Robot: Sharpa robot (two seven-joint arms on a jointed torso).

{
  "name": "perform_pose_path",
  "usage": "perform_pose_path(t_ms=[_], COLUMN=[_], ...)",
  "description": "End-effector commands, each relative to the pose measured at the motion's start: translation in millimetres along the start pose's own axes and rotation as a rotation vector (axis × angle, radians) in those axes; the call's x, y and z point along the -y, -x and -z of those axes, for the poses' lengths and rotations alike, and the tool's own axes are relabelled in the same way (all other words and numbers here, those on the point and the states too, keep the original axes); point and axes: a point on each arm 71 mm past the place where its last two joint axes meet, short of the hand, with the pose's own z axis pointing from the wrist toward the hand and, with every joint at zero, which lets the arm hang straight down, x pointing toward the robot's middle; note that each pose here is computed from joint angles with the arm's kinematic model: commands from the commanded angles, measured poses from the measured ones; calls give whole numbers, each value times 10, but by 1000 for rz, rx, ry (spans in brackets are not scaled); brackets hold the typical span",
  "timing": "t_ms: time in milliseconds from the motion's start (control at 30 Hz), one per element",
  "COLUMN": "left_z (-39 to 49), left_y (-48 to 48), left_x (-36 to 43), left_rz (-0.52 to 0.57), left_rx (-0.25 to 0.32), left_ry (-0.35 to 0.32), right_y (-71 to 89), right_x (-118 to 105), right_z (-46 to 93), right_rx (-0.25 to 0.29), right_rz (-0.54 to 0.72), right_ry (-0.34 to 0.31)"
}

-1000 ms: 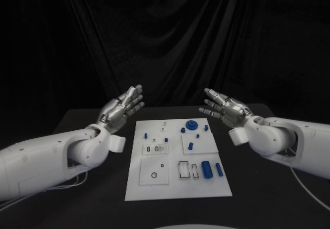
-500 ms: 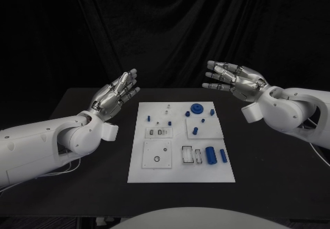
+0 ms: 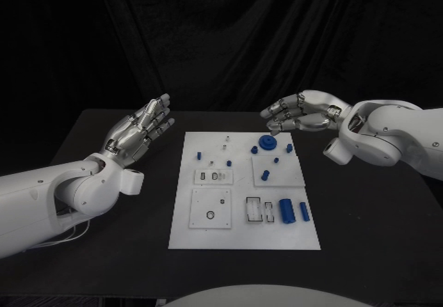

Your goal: Assemble the parts on the task board

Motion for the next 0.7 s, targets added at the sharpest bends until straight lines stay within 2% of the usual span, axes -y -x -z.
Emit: perform_pose_path(t_ms=[33,200,400,533,700], left_z=[1,19,33,45,66], left_y=[-49,-72,-109,-137,-138], left_x=[142,172,266,310,336], left_rz=[3,11,4,1,-1], left_rx=[-23,-30,-53,-65,-68], left_ry=[-158,-158,-173,-183,-185], right_y=[16,30,51,45,25], right_x=[24,-47,-153,-192,-214], right_z=[-41,-89,-116,-126,-162], right_rx=[-24,-2,78,106,115], right_rz=[423,625,863,959,1004], right_ry=[-100,-126,-102,-96,-90])
